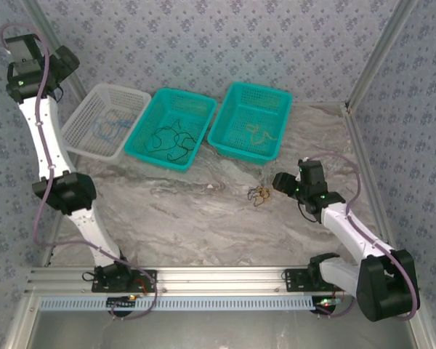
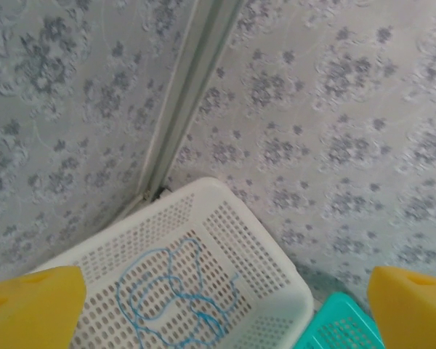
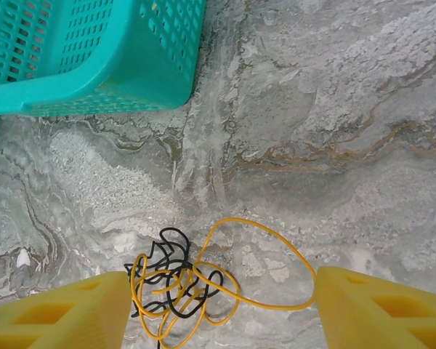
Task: Untangle the cables
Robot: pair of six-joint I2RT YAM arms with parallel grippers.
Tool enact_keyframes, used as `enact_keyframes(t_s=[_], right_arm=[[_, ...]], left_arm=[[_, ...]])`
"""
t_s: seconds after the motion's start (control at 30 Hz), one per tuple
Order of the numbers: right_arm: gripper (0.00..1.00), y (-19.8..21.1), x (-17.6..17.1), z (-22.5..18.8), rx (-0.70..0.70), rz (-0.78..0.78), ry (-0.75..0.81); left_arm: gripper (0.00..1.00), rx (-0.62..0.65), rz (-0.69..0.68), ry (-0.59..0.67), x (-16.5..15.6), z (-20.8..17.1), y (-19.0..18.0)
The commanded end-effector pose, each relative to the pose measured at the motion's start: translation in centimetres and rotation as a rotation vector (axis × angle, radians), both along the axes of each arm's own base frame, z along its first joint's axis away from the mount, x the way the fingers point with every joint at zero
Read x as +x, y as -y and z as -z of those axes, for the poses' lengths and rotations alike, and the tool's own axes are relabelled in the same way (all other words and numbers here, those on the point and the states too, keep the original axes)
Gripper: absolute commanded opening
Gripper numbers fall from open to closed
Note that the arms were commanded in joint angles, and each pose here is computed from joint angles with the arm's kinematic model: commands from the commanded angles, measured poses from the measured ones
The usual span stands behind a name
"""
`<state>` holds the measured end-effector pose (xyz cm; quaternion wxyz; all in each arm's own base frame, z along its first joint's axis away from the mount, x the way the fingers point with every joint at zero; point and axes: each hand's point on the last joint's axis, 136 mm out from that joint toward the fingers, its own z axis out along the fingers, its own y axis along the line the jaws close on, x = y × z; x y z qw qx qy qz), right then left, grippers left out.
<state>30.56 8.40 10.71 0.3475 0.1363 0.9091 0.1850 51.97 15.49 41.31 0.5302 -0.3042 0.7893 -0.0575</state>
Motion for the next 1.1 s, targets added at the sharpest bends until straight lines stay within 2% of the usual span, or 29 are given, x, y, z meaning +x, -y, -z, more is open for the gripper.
enact_keyframes(t_s=[0.0, 0.2, 0.37, 0.43, 0.5, 0.67, 0.9, 1.07], right_arm=[[0.7, -0.3, 0.7, -0.3, 0.001, -0.025, 0.029], [0.7, -0.8, 1.1, 0.3, 0.012, -0.047, 0.016], [0.7, -1.1, 1.6, 0.8, 0.023, -0.05, 0.001], [0.7, -1.2, 1.8, 0.9, 0.032, -0.049, -0.006], [0.7, -1.3, 2.0, 0.8, 0.037, -0.046, -0.007], [0.7, -1.2, 1.8, 0.8, 0.027, -0.034, -0.027], [0.7, -0.8, 1.2, 1.5, 0.036, 0.003, -0.058], [0.7, -0.6, 0.8, 1.6, 0.038, 0.014, -0.071]], left_arm=[[0.99, -0.046, 0.036, 0.072, -0.2, 0.1, 1.6], [0.99, -0.007, 0.011, 0.117, -2.7, 3.3, 3.6], [0.99, -0.087, -0.078, 0.2, -4.5, 7.1, 4.1], [0.99, -0.091, -0.07, 0.258, -5.1, 8.7, 5.3], [0.99, -0.084, -0.047, 0.264, -5.8, 10.1, 6.9], [0.99, -0.014, 0.066, 0.228, -8.3, 12.2, 12.4], [0.99, -0.142, 0.258, 0.194, -12.1, 15.7, 20.4], [0.99, -0.152, 0.438, 0.179, -13.7, 17.3, 26.1]])
